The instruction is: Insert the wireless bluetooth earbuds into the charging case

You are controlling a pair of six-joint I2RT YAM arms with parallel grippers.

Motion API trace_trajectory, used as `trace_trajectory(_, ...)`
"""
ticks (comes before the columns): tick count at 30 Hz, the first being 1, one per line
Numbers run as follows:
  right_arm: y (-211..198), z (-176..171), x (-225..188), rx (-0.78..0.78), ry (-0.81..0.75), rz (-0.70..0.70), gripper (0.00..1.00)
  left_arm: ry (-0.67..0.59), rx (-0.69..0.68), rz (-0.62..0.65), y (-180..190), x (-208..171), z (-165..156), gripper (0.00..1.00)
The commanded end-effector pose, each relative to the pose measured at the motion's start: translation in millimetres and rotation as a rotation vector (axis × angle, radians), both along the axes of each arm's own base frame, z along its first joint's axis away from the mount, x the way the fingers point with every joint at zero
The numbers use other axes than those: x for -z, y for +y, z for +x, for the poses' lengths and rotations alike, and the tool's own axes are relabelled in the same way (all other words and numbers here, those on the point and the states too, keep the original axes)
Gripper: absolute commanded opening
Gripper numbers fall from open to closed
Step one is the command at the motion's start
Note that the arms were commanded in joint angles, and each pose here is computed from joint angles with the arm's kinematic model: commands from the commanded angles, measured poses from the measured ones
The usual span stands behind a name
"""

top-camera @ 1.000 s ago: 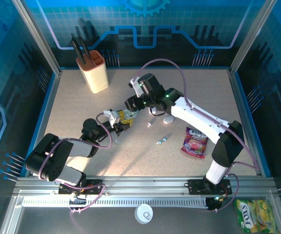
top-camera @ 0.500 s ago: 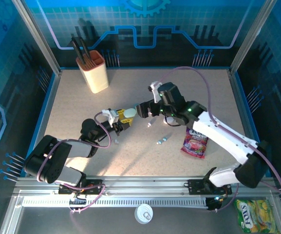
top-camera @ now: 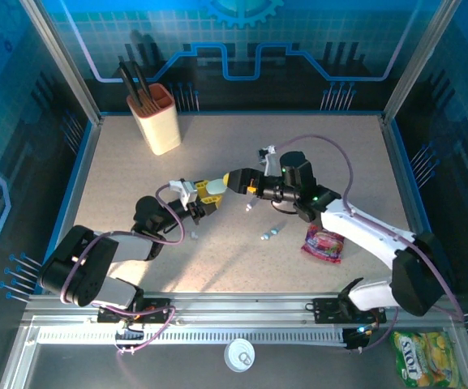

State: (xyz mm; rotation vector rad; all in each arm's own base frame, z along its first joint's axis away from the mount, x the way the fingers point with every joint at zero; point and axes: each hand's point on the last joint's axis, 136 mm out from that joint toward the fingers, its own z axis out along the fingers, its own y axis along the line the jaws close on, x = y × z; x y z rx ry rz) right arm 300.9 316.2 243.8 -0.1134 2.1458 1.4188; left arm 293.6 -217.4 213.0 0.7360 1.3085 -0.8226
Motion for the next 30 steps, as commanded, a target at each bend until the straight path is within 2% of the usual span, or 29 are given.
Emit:
trace_trajectory(1, 22.3, -3.7, -21.6, -0.067, 0.024, 0.171, 0.94, -0.073, 0.027, -0.032, -0.8, -24.9, -3.1, 0.19)
trace_trajectory(4, 32.5, -4.7, -22.9, -0.098, 0.049, 0.219, 0.86, -0.075, 0.023, -0.032, -0.3, -25.4, -3.1, 0.19)
trace_trajectory(7, 39.2, -5.2, -20.8, -0.12, 0.093, 0.254, 0.73, -0.077, 0.011, -0.03, 0.7, -24.7, -1.5, 0.19)
trace_trajectory(12, 48.3, -6.8, -13.1, -0.157, 0.155, 0.28, 0.64, -0.07, -0.012, -0.029, 2.1, -22.1, 3.9, 0.19)
trace_trajectory(17, 50.2, -5.0, -13.7, -0.166, 0.145, 0.291, 0.58, -0.071, -0.034, -0.028, 3.8, -21.5, 8.2, 0.19)
trace_trajectory(22, 46.3, -4.7, -10.7, -0.156, 0.122, 0.255, 0.31, -0.068, -0.063, -0.024, 6.2, -18.9, 13.1, 0.22)
trace_trajectory(25, 44.0, -3.7, -9.8, -0.146, 0.11, 0.239, 0.26, -0.062, -0.063, -0.023, 5.7, -17.5, 14.1, 0.25)
trace_trajectory(27, 42.1, -2.2, -8.8, -0.138, 0.099, 0.226, 0.25, -0.061, -0.063, -0.025, 5.7, -17.7, 14.2, 0.32)
trace_trajectory(30, 35.0, 3.4, -3.9, -0.112, 0.077, 0.195, 0.24, -0.065, -0.068, -0.025, 6.9, -18.2, 13.0, 0.57)
